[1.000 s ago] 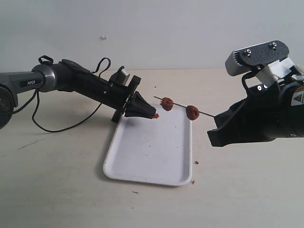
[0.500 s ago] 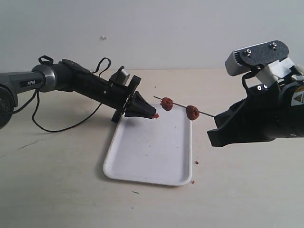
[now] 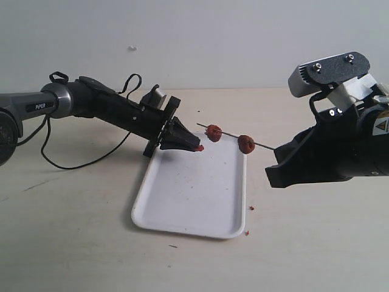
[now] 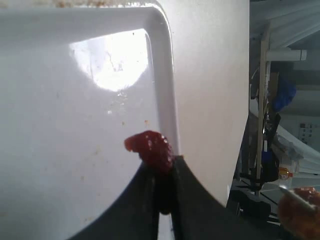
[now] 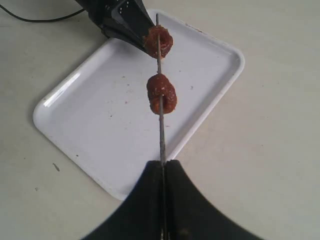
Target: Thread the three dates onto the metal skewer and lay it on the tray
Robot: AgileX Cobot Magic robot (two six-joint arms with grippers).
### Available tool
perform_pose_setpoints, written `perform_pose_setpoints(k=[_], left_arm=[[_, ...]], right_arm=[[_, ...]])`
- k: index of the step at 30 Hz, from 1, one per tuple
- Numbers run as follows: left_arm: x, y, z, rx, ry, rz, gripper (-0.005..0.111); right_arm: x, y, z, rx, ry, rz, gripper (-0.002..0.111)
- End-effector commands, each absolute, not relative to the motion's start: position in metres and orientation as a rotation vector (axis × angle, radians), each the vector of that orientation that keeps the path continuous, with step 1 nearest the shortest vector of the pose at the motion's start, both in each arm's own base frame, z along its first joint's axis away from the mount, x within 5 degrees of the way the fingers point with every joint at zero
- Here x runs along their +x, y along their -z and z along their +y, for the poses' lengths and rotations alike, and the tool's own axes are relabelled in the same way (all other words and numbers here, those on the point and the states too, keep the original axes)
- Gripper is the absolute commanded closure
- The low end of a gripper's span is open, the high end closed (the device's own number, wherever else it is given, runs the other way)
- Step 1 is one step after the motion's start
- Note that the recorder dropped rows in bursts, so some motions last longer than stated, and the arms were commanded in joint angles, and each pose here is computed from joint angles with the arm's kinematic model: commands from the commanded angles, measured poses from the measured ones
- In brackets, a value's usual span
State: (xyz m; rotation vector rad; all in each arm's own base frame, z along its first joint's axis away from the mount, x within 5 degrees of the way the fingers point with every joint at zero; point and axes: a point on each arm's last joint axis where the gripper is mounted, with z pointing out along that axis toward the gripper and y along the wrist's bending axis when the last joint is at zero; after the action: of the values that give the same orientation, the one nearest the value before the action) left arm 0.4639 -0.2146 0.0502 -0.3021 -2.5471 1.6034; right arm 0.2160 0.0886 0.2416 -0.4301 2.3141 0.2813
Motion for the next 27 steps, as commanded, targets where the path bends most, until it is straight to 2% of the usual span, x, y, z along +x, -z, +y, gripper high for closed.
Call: perform_pose_setpoints(k=[1, 10, 15, 18, 27], left_arm=[[0.433, 0.049, -0.203, -0.336, -1.187, -2.604, 0.107], [0.433, 0.049, -0.203, -0.336, -1.187, -2.604, 0.107], [0.440, 0.039, -0.202, -0.255, -1.291, -2.597, 0.107], [0.448, 0.023, -0.198, -0.304, -1.321, -2.631, 0.107], [0.466, -0.060, -0.200, -0.477, -1.429, -2.741, 0.107]], right_arm=[[0.218, -0.242, 0.088, -0.415, -0.280, 2.300, 0.108], [0.218, -0.242, 0.088, -0.415, -0.280, 2.300, 0.108], [0.218, -0.242, 0.088, -0.415, -0.280, 2.300, 0.108], [0.218, -0.242, 0.088, -0.415, -0.280, 2.300, 0.108], [0.218, -0.242, 0.088, -0.418, -0.278, 2.299, 0.108]])
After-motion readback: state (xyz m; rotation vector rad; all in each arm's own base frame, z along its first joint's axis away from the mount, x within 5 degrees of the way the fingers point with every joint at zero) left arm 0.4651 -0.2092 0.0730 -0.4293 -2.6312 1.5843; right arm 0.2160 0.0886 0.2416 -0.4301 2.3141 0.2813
